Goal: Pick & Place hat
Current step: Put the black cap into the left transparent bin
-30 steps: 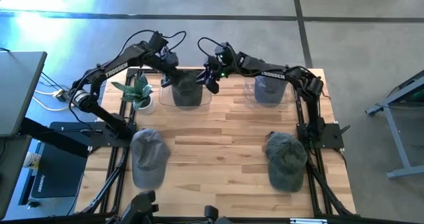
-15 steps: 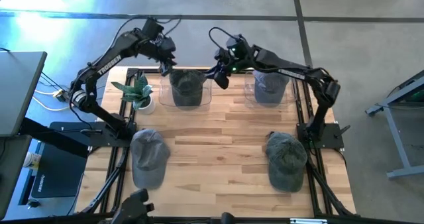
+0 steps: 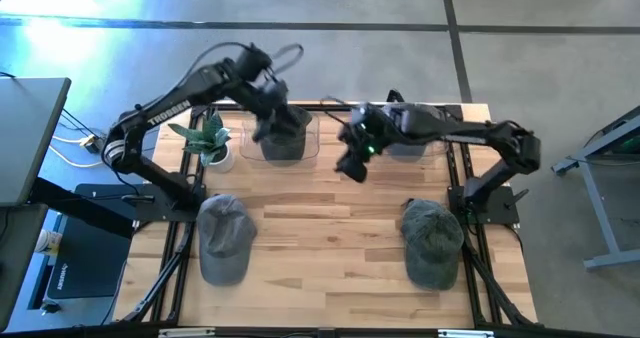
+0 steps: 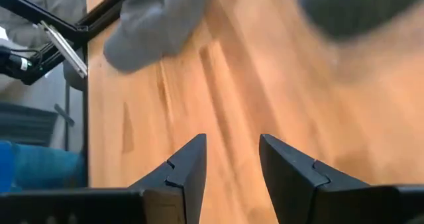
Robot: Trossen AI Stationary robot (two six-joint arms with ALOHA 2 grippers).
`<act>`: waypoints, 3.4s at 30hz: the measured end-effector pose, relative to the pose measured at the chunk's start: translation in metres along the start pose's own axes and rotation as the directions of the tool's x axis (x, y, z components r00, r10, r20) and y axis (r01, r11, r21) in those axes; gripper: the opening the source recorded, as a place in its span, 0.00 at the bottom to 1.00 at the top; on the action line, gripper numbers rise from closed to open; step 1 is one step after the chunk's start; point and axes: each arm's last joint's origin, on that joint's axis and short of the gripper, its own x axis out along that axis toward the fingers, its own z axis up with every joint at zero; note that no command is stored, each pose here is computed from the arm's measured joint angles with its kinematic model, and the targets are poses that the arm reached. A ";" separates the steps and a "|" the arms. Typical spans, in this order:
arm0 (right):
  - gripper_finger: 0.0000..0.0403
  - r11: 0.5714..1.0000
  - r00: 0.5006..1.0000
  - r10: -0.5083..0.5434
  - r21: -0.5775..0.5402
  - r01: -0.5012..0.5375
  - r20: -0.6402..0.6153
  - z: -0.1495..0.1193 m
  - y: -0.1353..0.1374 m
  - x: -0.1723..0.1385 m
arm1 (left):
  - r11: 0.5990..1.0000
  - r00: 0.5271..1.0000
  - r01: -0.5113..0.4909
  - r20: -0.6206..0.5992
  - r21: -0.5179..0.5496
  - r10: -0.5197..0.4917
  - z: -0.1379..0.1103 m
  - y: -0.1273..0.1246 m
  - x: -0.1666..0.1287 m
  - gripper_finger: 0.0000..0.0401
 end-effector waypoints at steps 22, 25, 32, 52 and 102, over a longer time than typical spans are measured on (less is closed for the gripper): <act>0.33 0.931 0.981 0.192 0.310 -0.193 0.031 -0.205 0.027 -0.084 | 0.993 0.998 -0.058 -0.030 -0.105 0.055 0.024 -0.145 0.135 0.38; 0.33 0.894 0.948 0.306 0.315 -0.318 0.087 -0.216 0.027 -0.077 | 0.981 0.993 -0.084 -0.100 -0.173 0.067 0.012 -0.164 0.156 0.38; 0.33 0.927 0.942 0.333 0.166 -0.337 0.050 -0.225 0.024 -0.063 | 0.973 0.994 -0.039 -0.107 -0.228 0.015 -0.007 -0.207 0.209 0.38; 0.62 0.986 0.840 -0.154 -0.129 0.102 -0.520 -0.222 0.029 -0.093 | 0.945 0.995 -0.068 -0.085 -0.320 0.043 -0.015 -0.214 0.234 0.38; 0.07 0.990 0.847 0.087 -0.049 -0.133 -0.525 -0.242 0.019 -0.026 | 0.981 0.998 -0.055 -0.045 -0.188 0.047 -0.040 -0.234 0.209 0.38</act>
